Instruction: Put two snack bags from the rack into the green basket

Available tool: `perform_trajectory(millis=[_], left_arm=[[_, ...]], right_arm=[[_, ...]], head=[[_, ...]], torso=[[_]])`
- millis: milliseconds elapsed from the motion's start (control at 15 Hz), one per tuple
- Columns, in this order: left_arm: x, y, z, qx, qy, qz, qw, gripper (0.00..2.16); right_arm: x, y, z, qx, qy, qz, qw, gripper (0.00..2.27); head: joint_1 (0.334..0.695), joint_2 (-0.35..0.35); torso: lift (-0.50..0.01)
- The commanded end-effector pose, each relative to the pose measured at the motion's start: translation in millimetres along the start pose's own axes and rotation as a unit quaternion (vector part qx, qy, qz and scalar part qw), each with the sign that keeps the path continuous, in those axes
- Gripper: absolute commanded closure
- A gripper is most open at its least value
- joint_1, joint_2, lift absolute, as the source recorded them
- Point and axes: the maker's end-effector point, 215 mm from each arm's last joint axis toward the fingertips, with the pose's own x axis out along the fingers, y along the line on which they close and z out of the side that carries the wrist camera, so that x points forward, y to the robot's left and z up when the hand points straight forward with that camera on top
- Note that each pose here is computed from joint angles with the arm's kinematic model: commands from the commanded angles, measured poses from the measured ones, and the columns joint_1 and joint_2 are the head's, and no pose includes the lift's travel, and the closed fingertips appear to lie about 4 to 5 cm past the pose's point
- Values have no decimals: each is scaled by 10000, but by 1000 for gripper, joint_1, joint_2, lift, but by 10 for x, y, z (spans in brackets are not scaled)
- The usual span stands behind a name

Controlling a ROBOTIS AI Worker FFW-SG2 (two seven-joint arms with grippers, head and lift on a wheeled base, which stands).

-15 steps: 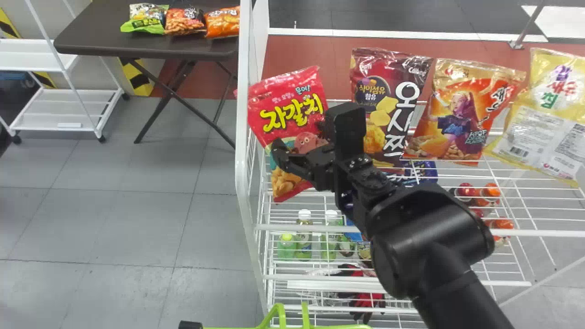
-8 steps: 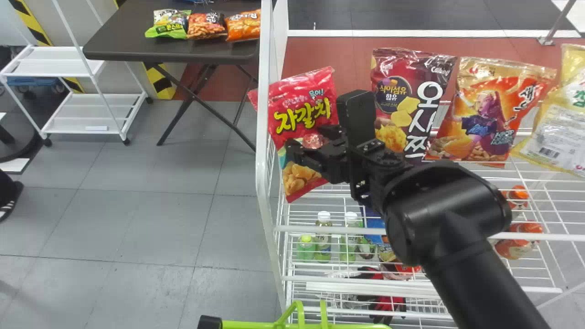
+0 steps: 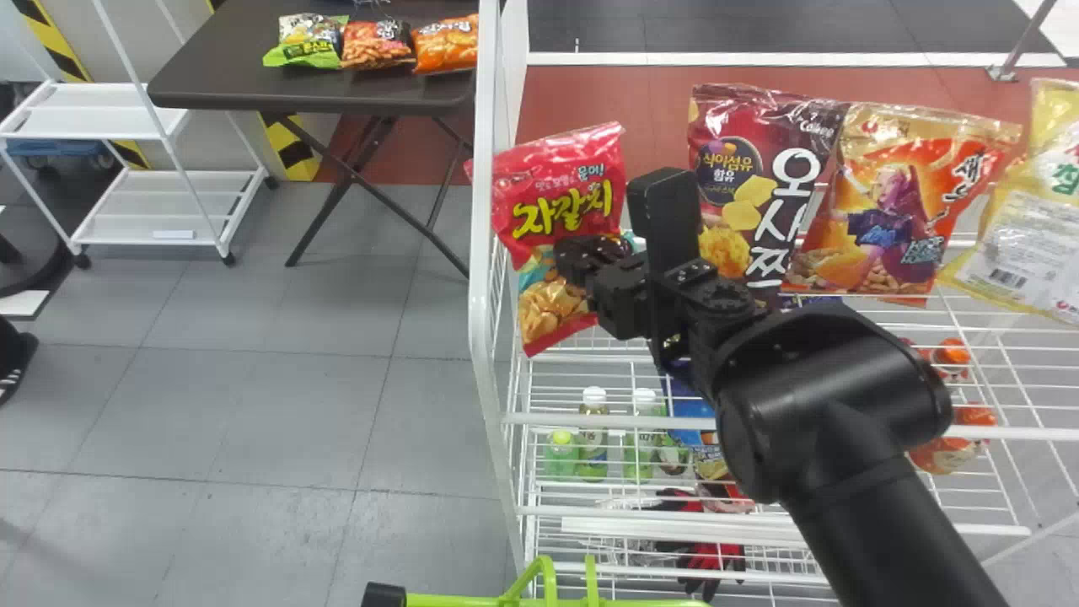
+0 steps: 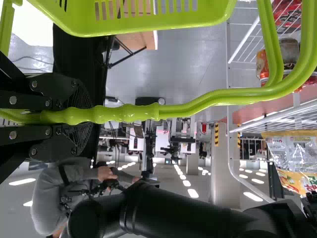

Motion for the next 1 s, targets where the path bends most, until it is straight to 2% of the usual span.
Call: perform_trajectory(millis=[0,400,733,933], left_arm=[[4,5,-22,-22,8,-2,10000,2138],[-4,-16,-63,-41,-3,-38,10000,2138],[33,-53,-76,-2,36,-68,10000,2138],[62,-79,-110,-8,86,-122,9999,2138]], right_arm=[[-29,-76,114,-30,-223,-65,9997,2236],[-454,48,237,71,-803,-85,9967,2236],[-1102,168,193,-1,-1025,42,9947,2236],[-1552,220,107,-61,-1008,0,9949,2236]], head=[[695,47],[695,28],[695,6],[695,-36]], torso=[[-7],[-7],[-7],[-7]])
